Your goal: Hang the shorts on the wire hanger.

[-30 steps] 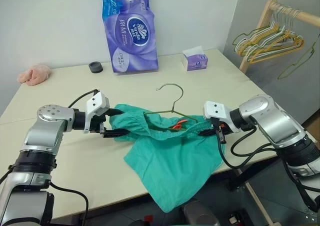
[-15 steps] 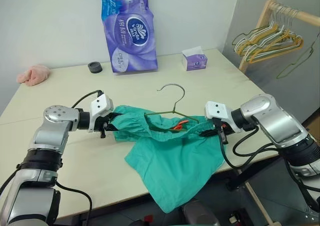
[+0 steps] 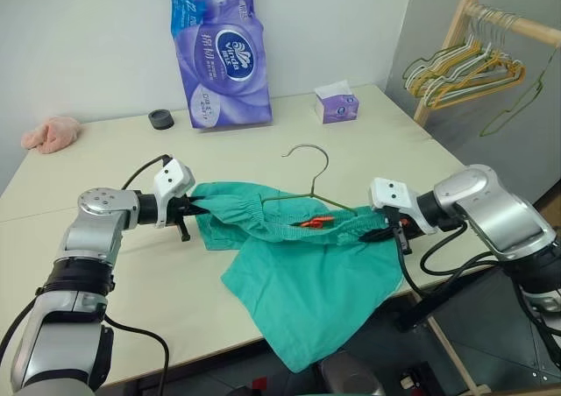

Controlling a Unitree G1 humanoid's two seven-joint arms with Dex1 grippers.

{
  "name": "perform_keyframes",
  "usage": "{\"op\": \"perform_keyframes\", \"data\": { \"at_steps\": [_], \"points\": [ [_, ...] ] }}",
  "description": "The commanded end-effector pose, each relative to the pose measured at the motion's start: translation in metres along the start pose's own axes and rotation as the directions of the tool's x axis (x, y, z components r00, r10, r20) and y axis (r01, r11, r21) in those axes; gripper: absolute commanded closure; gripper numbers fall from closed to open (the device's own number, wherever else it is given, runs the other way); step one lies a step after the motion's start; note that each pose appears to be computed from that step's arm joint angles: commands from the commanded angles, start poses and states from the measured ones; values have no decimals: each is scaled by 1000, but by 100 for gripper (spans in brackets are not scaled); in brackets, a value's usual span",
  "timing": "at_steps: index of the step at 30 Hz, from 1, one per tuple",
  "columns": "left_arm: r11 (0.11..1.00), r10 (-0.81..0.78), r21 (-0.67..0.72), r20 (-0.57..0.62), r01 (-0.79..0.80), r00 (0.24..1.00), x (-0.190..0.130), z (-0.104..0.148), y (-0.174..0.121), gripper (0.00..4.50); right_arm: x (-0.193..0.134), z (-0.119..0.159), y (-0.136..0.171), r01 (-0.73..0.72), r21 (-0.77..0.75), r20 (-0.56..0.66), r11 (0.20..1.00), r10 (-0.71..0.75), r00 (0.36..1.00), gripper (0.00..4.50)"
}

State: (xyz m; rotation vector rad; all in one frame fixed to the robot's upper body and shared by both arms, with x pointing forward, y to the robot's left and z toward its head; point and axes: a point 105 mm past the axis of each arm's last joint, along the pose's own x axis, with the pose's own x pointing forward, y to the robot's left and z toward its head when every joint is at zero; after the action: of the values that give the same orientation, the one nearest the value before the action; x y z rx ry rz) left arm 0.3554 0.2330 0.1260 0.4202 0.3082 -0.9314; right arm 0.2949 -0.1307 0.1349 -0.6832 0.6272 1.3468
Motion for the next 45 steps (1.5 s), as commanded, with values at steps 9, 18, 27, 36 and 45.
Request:
{"op": "perform_keyframes", "data": {
  "at_steps": [9,18,27,36,45],
  "points": [
    [998,54,45,0,-54,999,-8,-4,2,449,-17,3,-6,41,58,37,997,-43,998,450],
    [996,74,50,30,-75,997,-2,-1,-1,449,-17,9,-6,36,64,59,997,-40,997,450],
    [988,149,25,50,-150,988,-5,-2,4,281,-13,13,-6,38,78,83,996,-45,996,450],
    [929,371,7,15,-371,929,-54,-24,25,133,-10,12,-10,64,151,118,987,-82,990,450],
    [984,158,-99,102,-149,982,-41,-1,-28,133,-7,-2,-10,111,352,145,929,-172,974,450]
  ]
}}
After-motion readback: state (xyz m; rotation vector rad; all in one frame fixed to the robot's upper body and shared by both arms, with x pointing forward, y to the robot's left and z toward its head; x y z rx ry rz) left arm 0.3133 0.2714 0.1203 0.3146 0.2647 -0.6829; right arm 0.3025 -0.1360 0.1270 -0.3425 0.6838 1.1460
